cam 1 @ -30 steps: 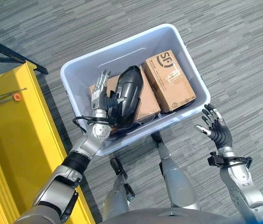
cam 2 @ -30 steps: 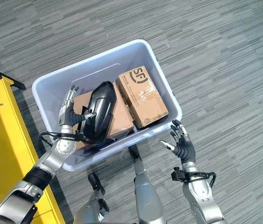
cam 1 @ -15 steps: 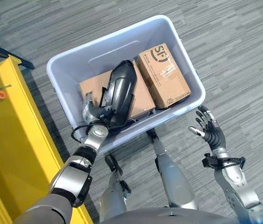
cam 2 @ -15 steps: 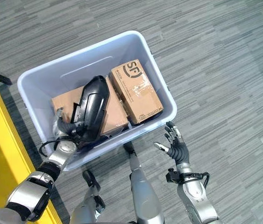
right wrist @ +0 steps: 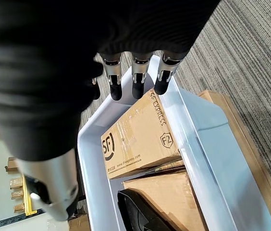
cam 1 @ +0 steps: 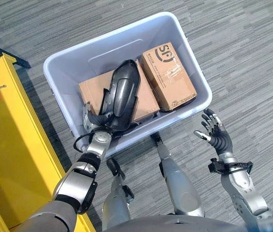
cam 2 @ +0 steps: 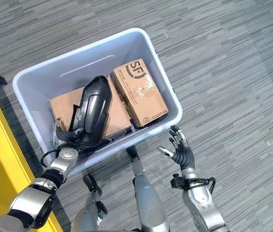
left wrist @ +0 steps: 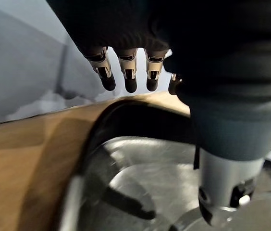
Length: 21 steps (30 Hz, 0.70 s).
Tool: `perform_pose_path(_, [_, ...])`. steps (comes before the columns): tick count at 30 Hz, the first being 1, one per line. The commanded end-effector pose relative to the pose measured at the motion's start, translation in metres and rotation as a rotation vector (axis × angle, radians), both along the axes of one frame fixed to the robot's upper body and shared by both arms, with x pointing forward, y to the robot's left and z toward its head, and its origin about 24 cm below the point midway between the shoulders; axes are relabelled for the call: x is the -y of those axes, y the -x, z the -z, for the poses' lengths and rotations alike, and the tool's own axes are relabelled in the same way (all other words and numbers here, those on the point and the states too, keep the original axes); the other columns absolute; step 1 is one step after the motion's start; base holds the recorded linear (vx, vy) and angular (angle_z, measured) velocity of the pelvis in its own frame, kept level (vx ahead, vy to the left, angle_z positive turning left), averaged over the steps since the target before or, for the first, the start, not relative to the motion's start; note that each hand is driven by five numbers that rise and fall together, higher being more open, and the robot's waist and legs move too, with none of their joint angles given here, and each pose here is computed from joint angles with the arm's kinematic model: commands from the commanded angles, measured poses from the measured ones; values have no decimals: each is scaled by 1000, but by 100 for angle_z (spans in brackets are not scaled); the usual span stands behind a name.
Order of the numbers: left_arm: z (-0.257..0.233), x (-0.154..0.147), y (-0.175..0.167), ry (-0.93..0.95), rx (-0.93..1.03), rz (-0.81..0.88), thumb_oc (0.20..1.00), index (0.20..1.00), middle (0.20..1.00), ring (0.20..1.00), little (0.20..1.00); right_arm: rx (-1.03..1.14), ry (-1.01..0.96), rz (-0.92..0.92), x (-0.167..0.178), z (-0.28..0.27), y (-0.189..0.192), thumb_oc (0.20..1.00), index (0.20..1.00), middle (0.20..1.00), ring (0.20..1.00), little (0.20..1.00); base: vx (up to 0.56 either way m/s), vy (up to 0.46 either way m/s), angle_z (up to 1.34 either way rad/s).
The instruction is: Move parts from the plastic box to the shelf.
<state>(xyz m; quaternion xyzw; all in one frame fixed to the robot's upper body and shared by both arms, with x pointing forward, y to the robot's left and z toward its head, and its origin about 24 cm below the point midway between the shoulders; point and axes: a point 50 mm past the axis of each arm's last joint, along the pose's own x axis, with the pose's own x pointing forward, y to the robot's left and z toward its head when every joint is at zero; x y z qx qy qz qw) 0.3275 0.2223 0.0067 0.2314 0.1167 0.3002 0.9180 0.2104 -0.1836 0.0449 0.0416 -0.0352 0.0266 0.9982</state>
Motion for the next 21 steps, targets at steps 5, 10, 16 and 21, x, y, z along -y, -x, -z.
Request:
perform_pose_path(5, [-29,4,-24,-90,41,72,1000,1000,1000,1000,1000,190,13,-16,7,-40,-13,1000,1000,1000,1000,1000,56,25,-6])
perform_pose_path(10, [-30,6,-27,-76,16,75,1000,1000,1000,1000,1000,182,7,-21,6,-39,-13,1000,1000,1000,1000,1000,0,0,0])
perform_pose_path(16, [-24,-2,-25,-1,-28,38,200,200,200,200,200,165,-8,-30,4,-36,-11,1000,1000,1000,1000,1000,9,-12,-3])
perform_pose_path(21, [-16,-4,-20,-6,-60,40,200,200,200,200,200,154,-7,-40,4,-35,-9,1000,1000,1000,1000,1000,5,-1,-1])
